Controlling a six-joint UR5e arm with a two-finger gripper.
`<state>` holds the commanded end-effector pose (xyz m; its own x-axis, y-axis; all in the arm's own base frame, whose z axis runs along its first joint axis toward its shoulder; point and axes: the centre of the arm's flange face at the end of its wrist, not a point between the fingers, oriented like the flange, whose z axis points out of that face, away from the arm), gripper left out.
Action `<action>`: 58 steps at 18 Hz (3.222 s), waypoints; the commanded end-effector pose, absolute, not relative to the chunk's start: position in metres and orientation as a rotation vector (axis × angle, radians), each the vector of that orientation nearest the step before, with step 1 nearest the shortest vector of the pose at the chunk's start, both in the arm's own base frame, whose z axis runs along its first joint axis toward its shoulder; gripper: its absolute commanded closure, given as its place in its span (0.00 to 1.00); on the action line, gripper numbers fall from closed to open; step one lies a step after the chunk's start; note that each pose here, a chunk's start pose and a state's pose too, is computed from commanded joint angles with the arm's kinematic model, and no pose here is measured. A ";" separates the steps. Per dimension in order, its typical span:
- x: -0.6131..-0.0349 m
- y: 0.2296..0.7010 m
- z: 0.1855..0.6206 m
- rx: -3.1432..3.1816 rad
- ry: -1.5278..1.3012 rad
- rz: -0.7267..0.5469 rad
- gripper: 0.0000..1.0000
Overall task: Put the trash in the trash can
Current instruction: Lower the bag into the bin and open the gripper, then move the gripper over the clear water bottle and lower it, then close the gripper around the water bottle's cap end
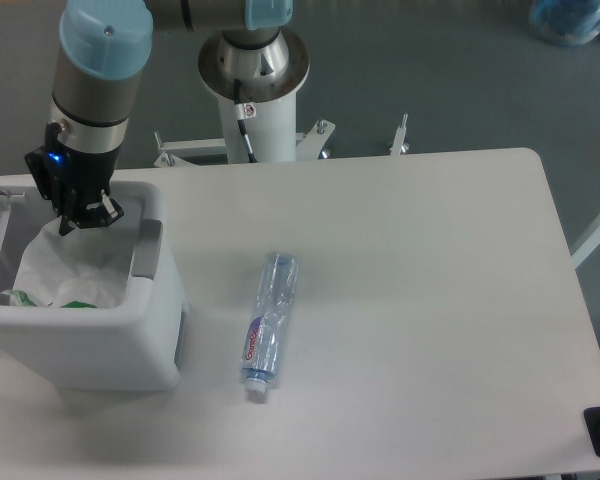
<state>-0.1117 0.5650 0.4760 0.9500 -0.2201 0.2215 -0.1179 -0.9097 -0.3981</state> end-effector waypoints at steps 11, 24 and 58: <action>-0.157 0.563 0.544 -2.549 -0.065 -0.327 0.01; -0.372 0.552 0.425 -2.625 -0.654 -0.183 0.01; -0.346 0.628 0.199 -2.999 -0.313 -0.131 0.02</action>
<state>-0.3461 0.6283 0.1993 0.9748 0.2000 0.0984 0.2107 -0.9710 -0.1130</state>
